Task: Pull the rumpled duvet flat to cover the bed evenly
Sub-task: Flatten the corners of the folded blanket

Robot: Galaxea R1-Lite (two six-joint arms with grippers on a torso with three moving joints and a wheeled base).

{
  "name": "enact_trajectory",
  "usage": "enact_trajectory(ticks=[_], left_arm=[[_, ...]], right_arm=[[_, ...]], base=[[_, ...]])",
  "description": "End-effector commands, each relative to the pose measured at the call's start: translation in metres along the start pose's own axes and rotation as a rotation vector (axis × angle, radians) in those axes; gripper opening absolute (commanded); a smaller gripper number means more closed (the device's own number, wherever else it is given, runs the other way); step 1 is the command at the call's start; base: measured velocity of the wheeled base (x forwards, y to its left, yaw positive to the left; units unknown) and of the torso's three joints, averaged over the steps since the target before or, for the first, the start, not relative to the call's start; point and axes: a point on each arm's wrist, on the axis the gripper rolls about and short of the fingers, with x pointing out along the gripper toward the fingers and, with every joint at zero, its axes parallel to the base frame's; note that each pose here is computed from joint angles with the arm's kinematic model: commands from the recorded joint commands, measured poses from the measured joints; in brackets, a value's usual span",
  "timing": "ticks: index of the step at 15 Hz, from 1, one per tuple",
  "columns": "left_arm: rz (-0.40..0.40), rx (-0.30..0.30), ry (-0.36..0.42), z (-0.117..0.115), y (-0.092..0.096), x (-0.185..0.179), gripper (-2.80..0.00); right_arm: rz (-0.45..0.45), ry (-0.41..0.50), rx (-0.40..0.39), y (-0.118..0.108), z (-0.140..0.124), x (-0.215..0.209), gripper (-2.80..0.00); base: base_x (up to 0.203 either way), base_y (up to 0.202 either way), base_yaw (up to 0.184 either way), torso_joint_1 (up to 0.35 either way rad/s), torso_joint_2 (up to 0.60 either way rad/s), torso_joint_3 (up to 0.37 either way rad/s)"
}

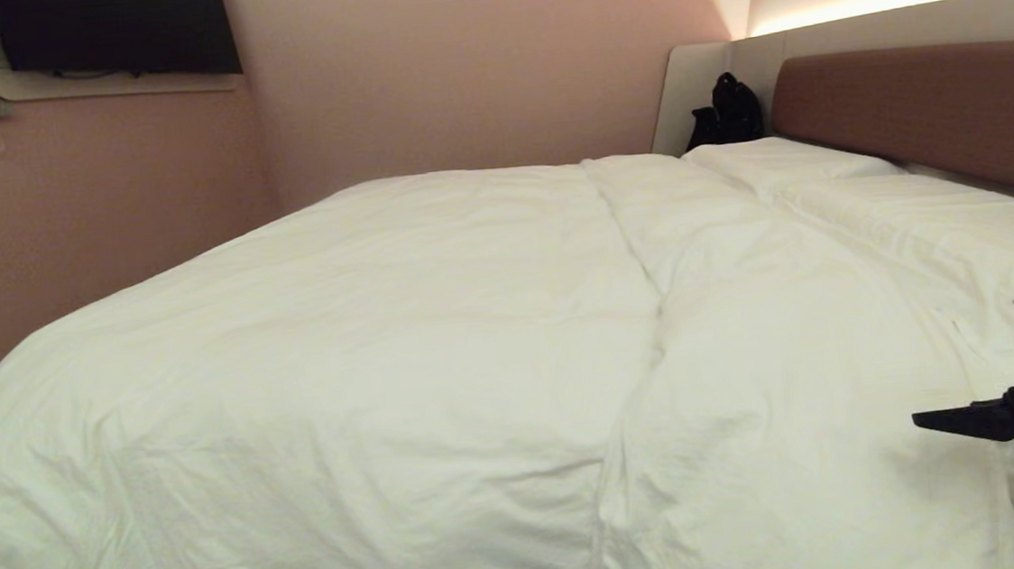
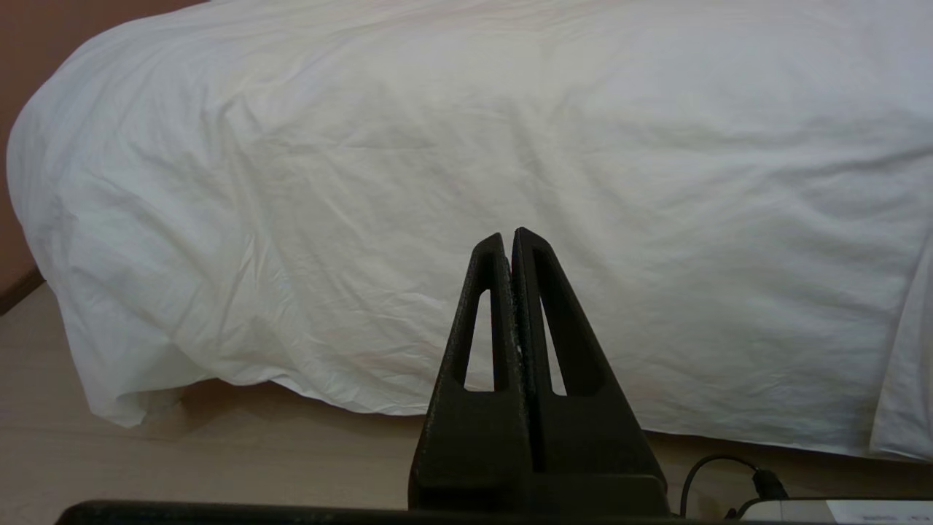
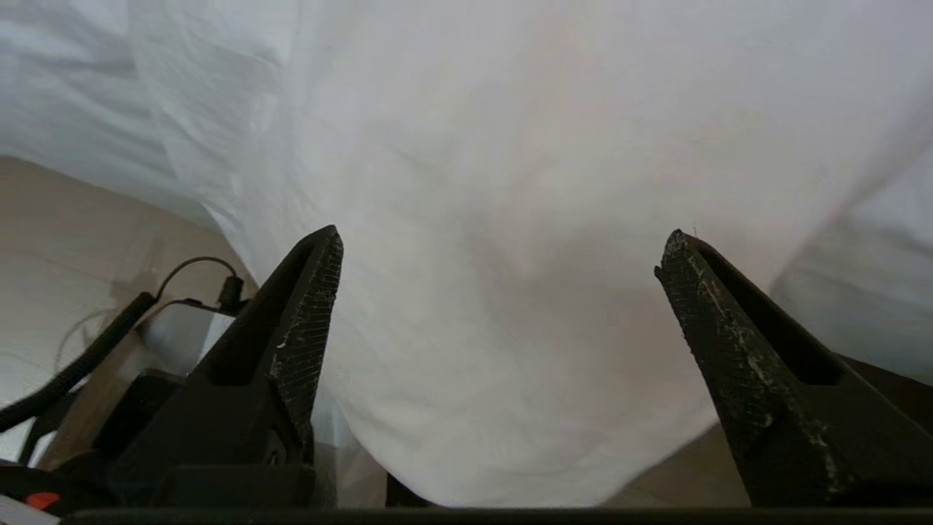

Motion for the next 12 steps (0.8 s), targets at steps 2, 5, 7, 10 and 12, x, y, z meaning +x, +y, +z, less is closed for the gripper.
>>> enact_trajectory(ticks=[2,5,7,10,12], left_arm=[[0.0,0.0,-0.001,0.0,0.0,0.0,-2.8],[0.0,0.0,-0.001,0.0,0.0,0.0,-2.8],[0.0,0.0,-0.001,0.0,0.0,0.0,-2.8],[0.0,0.0,0.0,0.0,0.0,0.0,-2.8],[0.0,0.0,-0.001,0.0,0.0,0.0,-2.8]], right_arm=[[-0.016,0.055,0.115,-0.005,0.006,0.02,0.0],[-0.077,0.078,0.215,-0.02,0.015,0.042,0.0],[-0.119,0.084,0.237,-0.026,0.016,0.049,0.0],[-0.156,0.092,0.264,-0.033,0.014,0.065,0.0],[-0.181,0.13,0.283,-0.034,0.01,0.079,0.0]], base=[[0.0,0.0,0.0,0.0,0.0,0.0],[0.0,0.0,0.0,0.0,0.0,0.0],[0.0,0.0,0.0,0.0,0.0,0.0],[0.0,0.0,0.0,0.0,0.0,0.0],[0.0,0.0,0.0,0.0,0.0,0.0]])
